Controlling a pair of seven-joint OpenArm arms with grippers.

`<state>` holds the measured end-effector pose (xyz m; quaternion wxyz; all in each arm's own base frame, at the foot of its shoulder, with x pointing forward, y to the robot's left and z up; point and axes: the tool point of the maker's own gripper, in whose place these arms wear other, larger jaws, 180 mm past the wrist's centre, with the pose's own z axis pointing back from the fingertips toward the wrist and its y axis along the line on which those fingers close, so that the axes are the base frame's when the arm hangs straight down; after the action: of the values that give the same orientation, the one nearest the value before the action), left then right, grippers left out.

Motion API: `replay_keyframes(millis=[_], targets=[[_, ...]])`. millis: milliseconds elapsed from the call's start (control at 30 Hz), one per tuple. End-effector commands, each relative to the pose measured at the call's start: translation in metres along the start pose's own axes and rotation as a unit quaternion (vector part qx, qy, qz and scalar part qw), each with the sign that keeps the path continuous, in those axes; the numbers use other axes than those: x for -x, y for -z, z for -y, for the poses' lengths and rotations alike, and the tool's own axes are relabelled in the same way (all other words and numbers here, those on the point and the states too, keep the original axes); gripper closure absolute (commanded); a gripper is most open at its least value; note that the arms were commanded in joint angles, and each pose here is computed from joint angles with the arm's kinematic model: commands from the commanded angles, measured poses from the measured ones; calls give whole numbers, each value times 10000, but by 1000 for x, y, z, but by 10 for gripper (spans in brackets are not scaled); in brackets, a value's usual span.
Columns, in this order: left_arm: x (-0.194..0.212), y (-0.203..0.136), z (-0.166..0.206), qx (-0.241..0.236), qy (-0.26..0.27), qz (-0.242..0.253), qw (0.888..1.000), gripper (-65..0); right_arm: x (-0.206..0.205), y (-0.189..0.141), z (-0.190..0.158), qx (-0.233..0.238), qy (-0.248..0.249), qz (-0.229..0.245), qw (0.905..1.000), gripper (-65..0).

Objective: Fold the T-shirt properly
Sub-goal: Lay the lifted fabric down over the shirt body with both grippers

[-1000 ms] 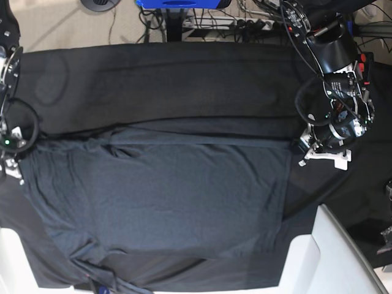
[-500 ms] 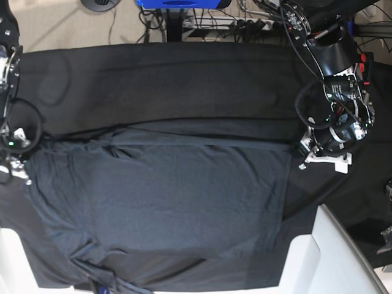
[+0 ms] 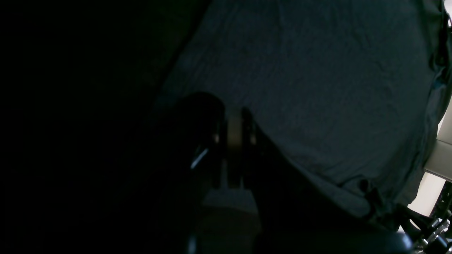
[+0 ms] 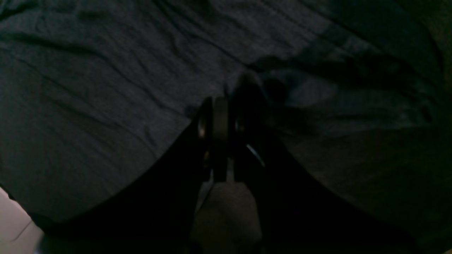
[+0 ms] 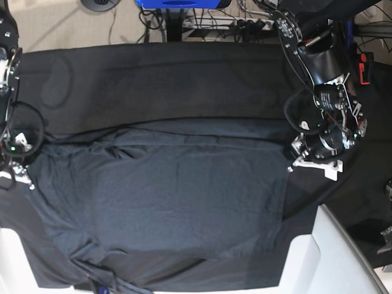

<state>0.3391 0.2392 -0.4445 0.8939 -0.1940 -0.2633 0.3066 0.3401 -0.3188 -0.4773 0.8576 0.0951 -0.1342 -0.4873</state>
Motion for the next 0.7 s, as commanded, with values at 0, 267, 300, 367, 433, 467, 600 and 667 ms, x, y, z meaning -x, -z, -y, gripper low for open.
replay_keyframes(millis=[0,267,300,367,433,467,600,667], targets=[[-20,-4,16,164,158,224,9995,0,-21,-12,-12,-141,-21,238,9996,-15],[-27,-3,21,188,267,482,9983,-117,-32,-25,-32,-391,-190,502,9978,-384],[-29,-3,21,191,260,546,9980,-168,-34,-27,-34,-424,-211,547,9974,-407],[-32,-4,20,190,244,669,9973,-247,-41,-34,-41,-528,-246,678,9960,-419],[-39,-6,21,205,261,840,9959,-291,-47,-41,-44,-599,-331,836,9941,-419],[-43,-10,21,199,304,962,9947,-303,-49,-45,-46,-652,-383,949,9926,-419],[-64,-40,35,474,417,1608,9850,-309,-51,-68,-48,-855,-796,1478,9821,-419],[-76,-62,36,649,434,1949,9777,-303,-39,-77,-46,-932,-1049,1552,9779,-417]])
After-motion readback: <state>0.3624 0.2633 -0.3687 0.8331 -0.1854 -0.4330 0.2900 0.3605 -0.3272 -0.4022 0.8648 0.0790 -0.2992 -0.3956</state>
